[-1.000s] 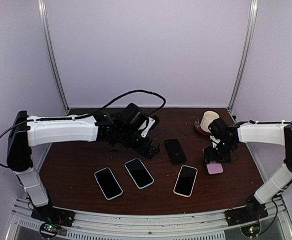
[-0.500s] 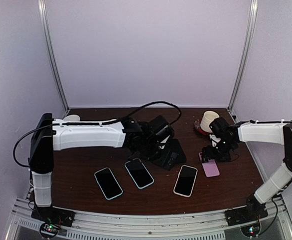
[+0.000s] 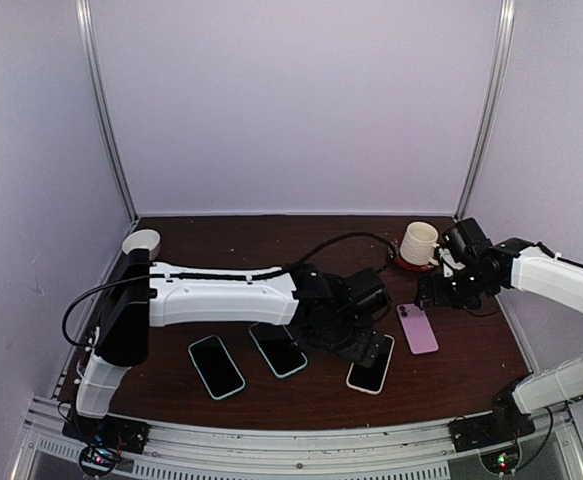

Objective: Take the phone out of the phone case
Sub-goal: Pick up the phone with the phone case from the center of the board.

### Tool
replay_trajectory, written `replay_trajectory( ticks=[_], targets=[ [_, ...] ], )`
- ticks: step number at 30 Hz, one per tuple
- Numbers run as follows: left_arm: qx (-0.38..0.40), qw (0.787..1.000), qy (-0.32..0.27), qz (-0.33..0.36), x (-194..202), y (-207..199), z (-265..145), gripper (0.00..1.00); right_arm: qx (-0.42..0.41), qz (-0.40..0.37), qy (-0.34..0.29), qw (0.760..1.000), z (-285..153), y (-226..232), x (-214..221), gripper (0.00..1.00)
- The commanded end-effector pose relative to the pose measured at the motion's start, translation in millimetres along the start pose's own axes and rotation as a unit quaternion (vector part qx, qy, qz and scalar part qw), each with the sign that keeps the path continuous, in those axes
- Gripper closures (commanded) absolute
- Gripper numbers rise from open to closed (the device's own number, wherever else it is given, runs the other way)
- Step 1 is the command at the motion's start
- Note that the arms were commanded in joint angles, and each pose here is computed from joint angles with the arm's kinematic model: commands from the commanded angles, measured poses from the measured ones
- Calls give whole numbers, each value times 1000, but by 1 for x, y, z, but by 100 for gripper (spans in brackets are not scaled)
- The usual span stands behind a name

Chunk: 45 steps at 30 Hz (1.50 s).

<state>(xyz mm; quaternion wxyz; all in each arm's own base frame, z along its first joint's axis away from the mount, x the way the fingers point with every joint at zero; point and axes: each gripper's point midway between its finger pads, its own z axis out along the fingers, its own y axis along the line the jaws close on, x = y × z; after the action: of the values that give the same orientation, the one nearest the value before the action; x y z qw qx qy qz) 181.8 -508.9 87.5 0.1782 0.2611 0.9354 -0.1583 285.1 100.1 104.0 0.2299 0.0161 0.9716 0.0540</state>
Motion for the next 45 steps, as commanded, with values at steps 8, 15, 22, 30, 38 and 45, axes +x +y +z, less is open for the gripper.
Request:
replay_trajectory(
  ticks=[8, 15, 22, 30, 38, 45],
  targets=[
    [-16, 1000, 12, 10, 4, -27, 24, 2, -1, 39, -57, 998, -46, -13, -2, 0],
    [-23, 998, 37, 41, 15, -36, 45, 2, -13, 39, -60, 997, -44, -14, 9, 0],
    [-28, 998, 44, 32, 20, -38, 55, 3, -31, 37, -59, 997, -41, -10, 16, 0],
    [-23, 998, 49, 27, 28, -47, 63, 2, -40, 35, -65, 996, -44, -7, 15, 0],
    [-35, 998, 52, 12, 35, -47, 71, 2, -54, 32, -72, 995, -46, -3, 14, 0],
    [-78, 996, 54, -4, 43, -34, 80, 3, -60, 30, -72, 995, -45, -1, 14, 0]
  ],
)
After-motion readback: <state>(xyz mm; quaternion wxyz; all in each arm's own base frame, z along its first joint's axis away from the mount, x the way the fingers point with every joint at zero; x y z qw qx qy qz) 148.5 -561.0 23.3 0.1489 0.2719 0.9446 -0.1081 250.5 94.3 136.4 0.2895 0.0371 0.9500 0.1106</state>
